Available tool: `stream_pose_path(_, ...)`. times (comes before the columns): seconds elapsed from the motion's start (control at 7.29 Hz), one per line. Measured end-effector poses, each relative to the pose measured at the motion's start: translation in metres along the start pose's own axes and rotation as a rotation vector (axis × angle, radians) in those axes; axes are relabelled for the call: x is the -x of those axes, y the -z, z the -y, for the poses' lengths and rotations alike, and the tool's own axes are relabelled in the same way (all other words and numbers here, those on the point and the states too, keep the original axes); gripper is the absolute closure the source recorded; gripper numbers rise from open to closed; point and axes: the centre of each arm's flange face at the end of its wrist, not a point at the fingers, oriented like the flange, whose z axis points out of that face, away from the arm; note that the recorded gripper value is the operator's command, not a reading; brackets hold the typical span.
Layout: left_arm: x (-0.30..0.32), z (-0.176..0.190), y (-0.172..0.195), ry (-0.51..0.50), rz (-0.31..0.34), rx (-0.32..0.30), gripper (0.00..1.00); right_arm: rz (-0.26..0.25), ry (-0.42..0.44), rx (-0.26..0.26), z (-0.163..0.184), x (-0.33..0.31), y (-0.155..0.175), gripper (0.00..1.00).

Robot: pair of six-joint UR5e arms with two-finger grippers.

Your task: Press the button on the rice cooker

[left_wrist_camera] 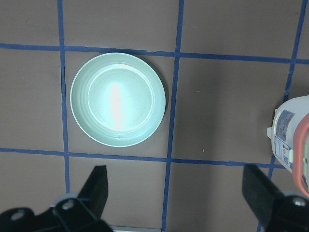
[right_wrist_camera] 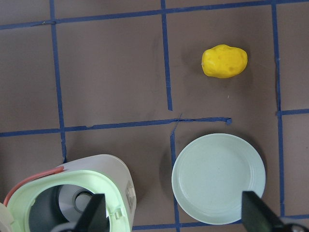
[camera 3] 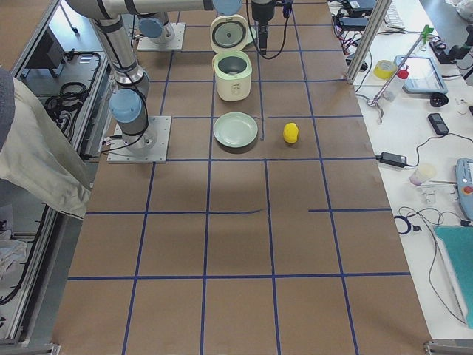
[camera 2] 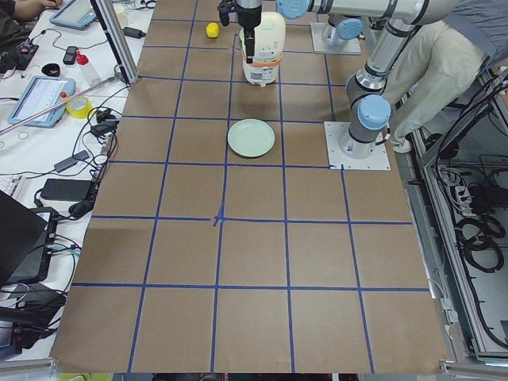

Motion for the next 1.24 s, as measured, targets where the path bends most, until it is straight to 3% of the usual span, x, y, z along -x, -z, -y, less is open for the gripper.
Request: stream_pose_path(1.24, 0.0000, 0.0000, 0.0000, -0.001, 0.000, 0.000, 0.00, -0.009, 0.020, 0.020, 0.0003, -0.0111, 0.0043, 0.00)
